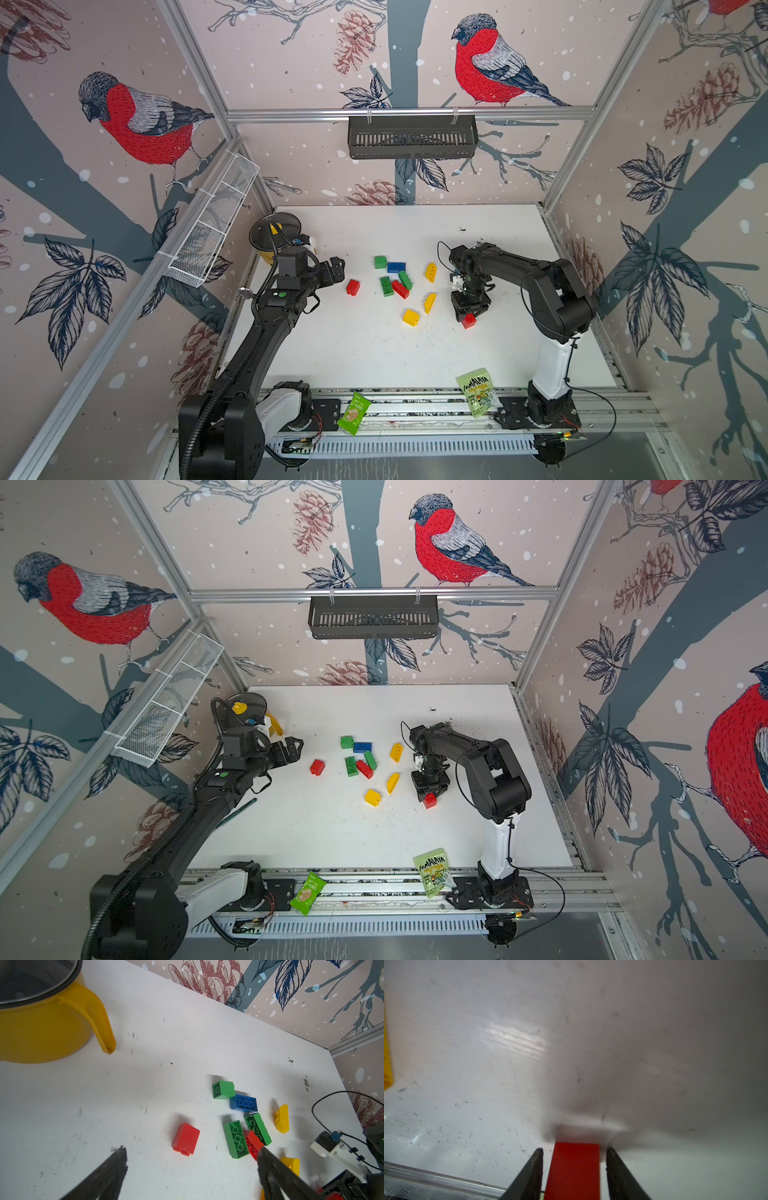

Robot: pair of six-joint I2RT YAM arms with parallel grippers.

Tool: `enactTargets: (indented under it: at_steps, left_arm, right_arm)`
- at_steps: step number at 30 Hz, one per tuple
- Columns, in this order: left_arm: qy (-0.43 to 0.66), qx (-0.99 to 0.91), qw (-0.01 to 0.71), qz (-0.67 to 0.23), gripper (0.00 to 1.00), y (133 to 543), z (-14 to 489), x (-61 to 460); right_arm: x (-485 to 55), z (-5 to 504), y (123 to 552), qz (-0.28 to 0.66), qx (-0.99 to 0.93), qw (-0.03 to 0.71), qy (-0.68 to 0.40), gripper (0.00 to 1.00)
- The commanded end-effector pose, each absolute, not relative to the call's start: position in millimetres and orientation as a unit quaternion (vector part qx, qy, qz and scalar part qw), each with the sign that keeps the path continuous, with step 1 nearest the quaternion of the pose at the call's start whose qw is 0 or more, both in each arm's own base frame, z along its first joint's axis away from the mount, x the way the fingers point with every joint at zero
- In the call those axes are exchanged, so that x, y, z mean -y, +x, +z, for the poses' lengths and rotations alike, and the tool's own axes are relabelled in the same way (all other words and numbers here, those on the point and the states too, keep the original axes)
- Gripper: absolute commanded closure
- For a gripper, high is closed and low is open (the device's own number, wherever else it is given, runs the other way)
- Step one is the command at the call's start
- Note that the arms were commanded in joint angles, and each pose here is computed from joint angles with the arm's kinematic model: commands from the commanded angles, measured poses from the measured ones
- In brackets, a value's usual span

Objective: Assemble an ice cream with lego
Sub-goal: Place the lego brick at the center of the board, then pick up the lego brick from the center of the board.

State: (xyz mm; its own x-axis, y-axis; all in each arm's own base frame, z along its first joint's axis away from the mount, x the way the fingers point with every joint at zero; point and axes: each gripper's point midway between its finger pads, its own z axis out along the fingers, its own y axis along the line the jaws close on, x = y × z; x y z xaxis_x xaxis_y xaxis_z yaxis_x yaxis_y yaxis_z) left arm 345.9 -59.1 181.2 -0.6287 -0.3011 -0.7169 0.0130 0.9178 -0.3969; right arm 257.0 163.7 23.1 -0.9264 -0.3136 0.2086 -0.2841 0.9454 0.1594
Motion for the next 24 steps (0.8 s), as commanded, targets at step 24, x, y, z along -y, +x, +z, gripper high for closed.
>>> enactTargets:
  at_steps: [24]
  left_arm:
    - [-0.081, -0.871, 0.435, -0.212, 0.03, 340.9, 191.4, 65.6]
  right_arm:
    - [-327.1, 120.5, 264.6, -0.210, 0.798, -0.377, 0.420, 0.34]
